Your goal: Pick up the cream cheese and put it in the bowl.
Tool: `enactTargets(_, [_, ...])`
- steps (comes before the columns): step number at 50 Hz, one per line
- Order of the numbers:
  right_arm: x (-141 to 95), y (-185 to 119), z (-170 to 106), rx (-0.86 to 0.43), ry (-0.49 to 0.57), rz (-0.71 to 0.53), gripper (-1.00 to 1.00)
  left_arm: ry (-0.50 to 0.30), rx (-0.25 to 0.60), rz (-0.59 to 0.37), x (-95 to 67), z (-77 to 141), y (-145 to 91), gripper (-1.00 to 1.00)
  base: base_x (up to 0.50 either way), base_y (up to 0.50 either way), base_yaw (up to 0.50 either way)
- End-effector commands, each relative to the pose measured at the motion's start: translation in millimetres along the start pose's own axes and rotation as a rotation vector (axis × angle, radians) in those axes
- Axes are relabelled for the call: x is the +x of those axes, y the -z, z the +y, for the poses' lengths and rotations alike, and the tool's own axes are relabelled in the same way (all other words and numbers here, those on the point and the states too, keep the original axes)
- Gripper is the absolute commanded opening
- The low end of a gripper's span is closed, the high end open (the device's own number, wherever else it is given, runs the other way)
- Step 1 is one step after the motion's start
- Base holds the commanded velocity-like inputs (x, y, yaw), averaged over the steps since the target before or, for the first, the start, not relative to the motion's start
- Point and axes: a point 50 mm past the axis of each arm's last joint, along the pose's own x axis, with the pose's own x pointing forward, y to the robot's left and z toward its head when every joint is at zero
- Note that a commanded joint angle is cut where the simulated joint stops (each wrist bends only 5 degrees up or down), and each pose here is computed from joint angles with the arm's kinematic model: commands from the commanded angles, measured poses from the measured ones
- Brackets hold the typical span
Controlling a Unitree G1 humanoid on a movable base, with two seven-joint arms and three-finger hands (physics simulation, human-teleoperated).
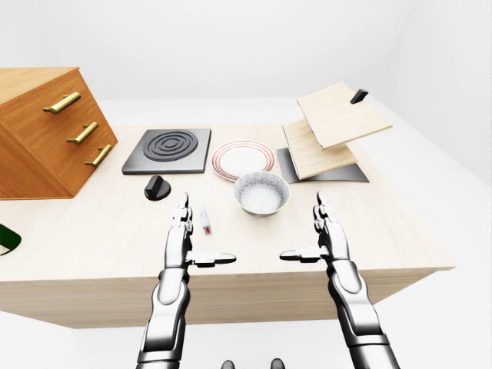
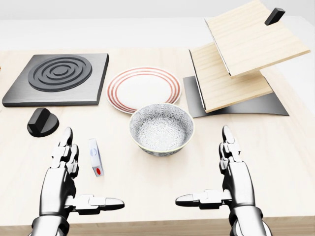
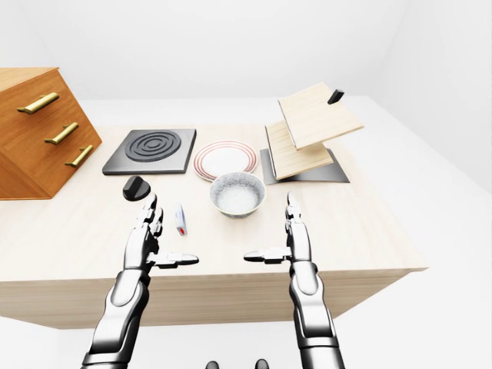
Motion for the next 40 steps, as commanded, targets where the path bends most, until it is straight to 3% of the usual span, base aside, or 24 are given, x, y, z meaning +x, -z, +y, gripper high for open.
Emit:
enactTargets(1, [1.0, -1.3, 3.8, -0.023, 0.001, -0.011, 1.0, 0.008, 0.01, -0.001, 0.2, -4.5, -3.3, 1.0, 0.0, 0.0, 0.0])
enactTargets(7, [6.2, -11.3, 3.5, -0.046, 0.022, -0.006, 1.0, -0.019, 0.047, 0.001, 8.4, -4.6, -6.1, 1.0, 0.0, 0.0, 0.0])
enactTargets(11, [8.5, -31.0, 8.0, -0.064, 0.021, -0.08, 1.0, -0.031, 0.075, 0.01, 15.0, -1.0, -10.6, 1.0, 0.0, 0.0, 0.0])
enactTargets(14, [12.3, -40.3, 11.5, -0.067, 0.007, -0.116, 1.0, -0.047, 0.131, -0.038, 21.1, -1.0, -23.0, 1.0, 0.0, 0.0, 0.0])
enactTargets(22, [16.5, -56.3, 16.0, -0.084, -0.005, -0.179, 1.0, -0.046, 0.14, -0.169, 18.0, 1.4, -53.9, 1.0, 0.0, 0.0, 0.0])
enactTargets(34, [14.9, -58.8, 18.7, -0.094, -0.019, -0.191, 1.0, -0.043, 0.149, -0.094, 23.4, 1.1, -37.0, 1.0, 0.0, 0.0, 0.0])
enactTargets(40, [16.2, -54.4, 19.1, -0.09, -0.026, -0.172, 1.0, -0.033, 0.167, -0.072, 24.0, -3.1, -31.2, 1.0, 0.33, 0.0, 0.0])
